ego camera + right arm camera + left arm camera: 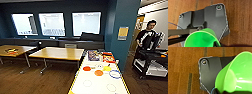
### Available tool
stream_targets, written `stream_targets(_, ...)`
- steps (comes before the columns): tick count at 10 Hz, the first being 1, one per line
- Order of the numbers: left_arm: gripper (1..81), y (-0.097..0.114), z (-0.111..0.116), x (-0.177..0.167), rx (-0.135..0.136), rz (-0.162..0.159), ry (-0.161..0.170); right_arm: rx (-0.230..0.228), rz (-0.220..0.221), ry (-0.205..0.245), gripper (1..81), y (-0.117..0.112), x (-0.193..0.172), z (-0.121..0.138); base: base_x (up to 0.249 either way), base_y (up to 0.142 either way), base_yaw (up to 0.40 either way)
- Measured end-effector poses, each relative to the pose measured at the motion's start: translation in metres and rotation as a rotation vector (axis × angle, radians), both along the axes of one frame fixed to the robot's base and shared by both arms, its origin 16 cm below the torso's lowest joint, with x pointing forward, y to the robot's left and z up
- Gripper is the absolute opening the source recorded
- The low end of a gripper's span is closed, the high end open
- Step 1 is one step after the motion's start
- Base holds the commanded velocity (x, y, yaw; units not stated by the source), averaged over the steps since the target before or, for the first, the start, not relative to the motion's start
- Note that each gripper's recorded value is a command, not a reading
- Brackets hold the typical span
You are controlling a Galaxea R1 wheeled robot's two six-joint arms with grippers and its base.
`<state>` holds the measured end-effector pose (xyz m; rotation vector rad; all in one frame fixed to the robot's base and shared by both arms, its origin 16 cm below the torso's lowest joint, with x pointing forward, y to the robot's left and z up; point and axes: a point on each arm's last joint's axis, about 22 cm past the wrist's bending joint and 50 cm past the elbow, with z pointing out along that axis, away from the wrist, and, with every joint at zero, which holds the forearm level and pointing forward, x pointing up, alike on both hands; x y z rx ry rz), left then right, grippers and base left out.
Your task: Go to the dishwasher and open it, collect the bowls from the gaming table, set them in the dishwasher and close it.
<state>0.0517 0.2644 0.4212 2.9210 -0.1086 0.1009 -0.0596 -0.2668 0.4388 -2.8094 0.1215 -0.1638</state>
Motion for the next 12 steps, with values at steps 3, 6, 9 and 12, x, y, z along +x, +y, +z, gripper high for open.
stream_targets(3, 1.0, 0.0, 0.0, 0.0, 0.0, 0.0, -0.001, 0.002, 0.0, -0.001, 1.0, -0.001, 0.0, 0.001, -0.109, 0.0, 0.0)
stream_targets(6, 1.0, 0.0, 0.0, -0.004, 0.0, -0.003, 0.001, 0.015, 0.001, -0.004, 1.0, 0.009, 0.001, 0.001, -0.11, 0.0, 0.0)
stream_targets(9, 1.0, 0.002, 0.0, -0.005, 0.002, -0.008, 0.001, 0.003, 0.004, 0.0, 1.0, -0.001, -0.002, 0.001, -0.11, 0.0, 0.0)
stream_targets(12, 1.0, 0.021, 0.0, -0.01, 0.025, -0.008, 0.007, -0.052, 0.009, 0.001, 1.0, -0.048, -0.004, 0.005, -0.11, 0.0, 0.0)
